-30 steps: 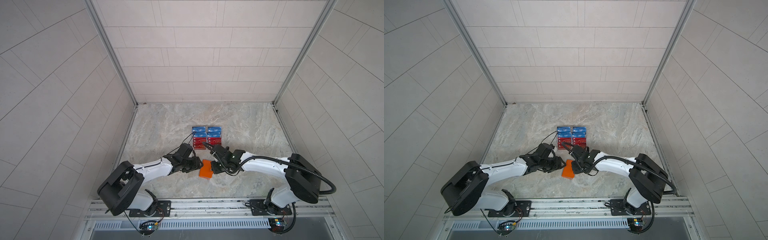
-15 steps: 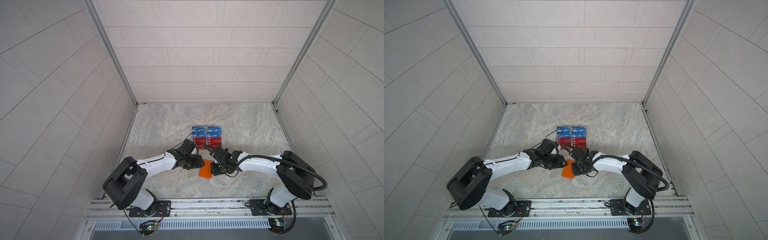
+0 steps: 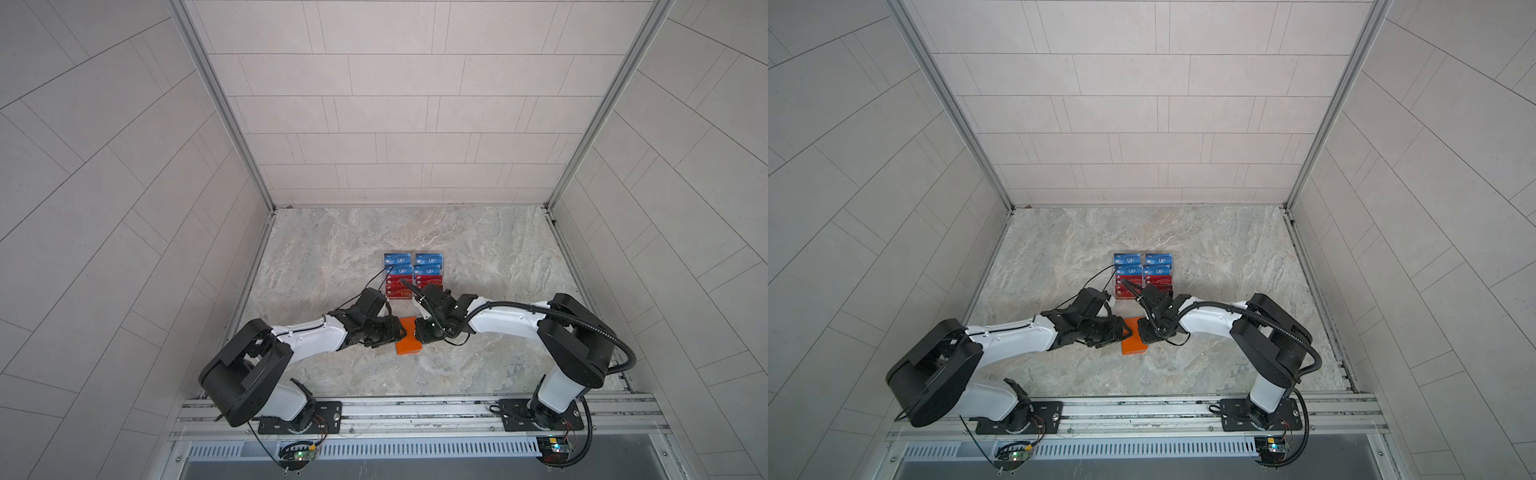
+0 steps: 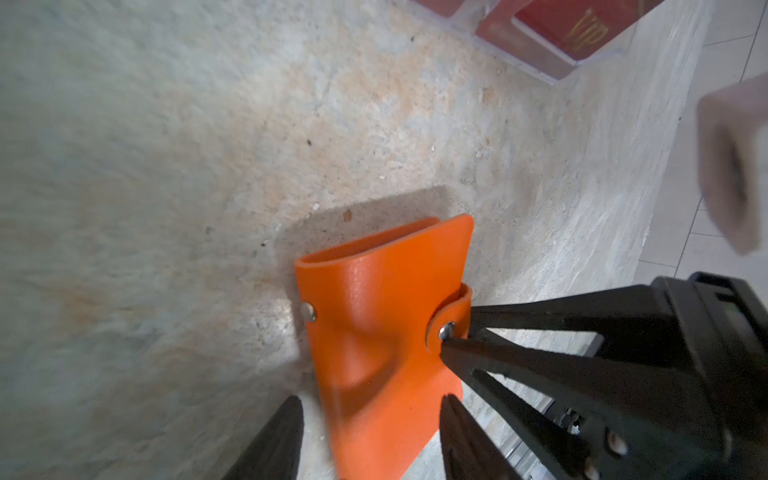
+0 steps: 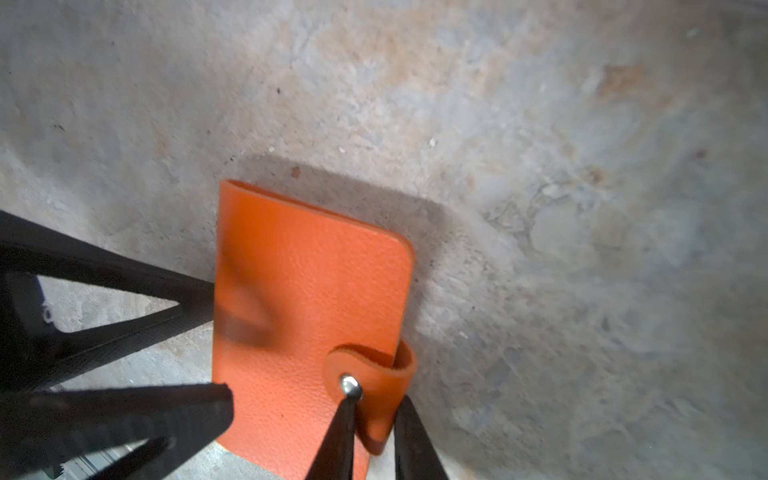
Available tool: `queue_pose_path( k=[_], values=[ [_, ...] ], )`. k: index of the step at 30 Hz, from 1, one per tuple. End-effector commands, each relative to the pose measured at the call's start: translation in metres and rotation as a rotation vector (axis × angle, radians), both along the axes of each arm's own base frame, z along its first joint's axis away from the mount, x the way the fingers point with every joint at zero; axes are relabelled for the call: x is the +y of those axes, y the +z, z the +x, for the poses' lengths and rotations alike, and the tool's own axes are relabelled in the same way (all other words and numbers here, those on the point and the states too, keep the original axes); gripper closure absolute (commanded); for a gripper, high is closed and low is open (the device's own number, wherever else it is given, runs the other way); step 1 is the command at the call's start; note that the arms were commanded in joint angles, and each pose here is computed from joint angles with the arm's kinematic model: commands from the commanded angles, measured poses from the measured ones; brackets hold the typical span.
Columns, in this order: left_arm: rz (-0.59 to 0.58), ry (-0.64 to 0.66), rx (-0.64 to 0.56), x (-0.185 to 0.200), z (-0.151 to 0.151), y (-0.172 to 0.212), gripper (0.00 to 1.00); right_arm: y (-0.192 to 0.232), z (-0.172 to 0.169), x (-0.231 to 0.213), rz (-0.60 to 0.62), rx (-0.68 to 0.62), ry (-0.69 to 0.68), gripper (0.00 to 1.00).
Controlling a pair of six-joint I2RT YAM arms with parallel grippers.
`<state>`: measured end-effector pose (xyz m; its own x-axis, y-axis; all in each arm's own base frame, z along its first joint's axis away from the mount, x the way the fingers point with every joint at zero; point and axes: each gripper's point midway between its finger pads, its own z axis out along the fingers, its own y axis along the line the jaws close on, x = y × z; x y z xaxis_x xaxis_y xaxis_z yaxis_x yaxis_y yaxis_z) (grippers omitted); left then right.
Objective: Put the credit cards into the card holder
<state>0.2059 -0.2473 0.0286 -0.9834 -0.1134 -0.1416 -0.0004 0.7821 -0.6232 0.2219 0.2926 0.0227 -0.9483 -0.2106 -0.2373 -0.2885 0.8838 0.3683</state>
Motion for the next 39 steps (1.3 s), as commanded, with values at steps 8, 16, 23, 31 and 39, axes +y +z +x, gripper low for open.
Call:
queue_pose_path(
  k=[8,16,23,31,39],
  values=[
    [-0.124,0.041,0.004,-0.011,0.003,0.0,0.43,-0.043,-0.006,-0.018,-0.117,0.035,0.026,0.83],
    [-0.244,0.017,-0.045,-0.027,0.008,0.023,0.46,-0.044,-0.004,-0.022,-0.149,0.017,0.053,0.82],
    [-0.249,-0.018,-0.076,-0.032,0.01,0.035,0.58,-0.031,0.002,-0.016,-0.118,-0.023,0.058,0.82],
    [-0.225,-0.033,-0.051,-0.034,0.009,0.025,0.71,-0.014,0.008,-0.011,-0.09,-0.065,0.069,0.82],
    [-0.213,-0.029,-0.058,-0.037,0.009,0.02,0.83,0.001,0.01,0.001,-0.002,-0.041,0.054,0.81]
  ],
)
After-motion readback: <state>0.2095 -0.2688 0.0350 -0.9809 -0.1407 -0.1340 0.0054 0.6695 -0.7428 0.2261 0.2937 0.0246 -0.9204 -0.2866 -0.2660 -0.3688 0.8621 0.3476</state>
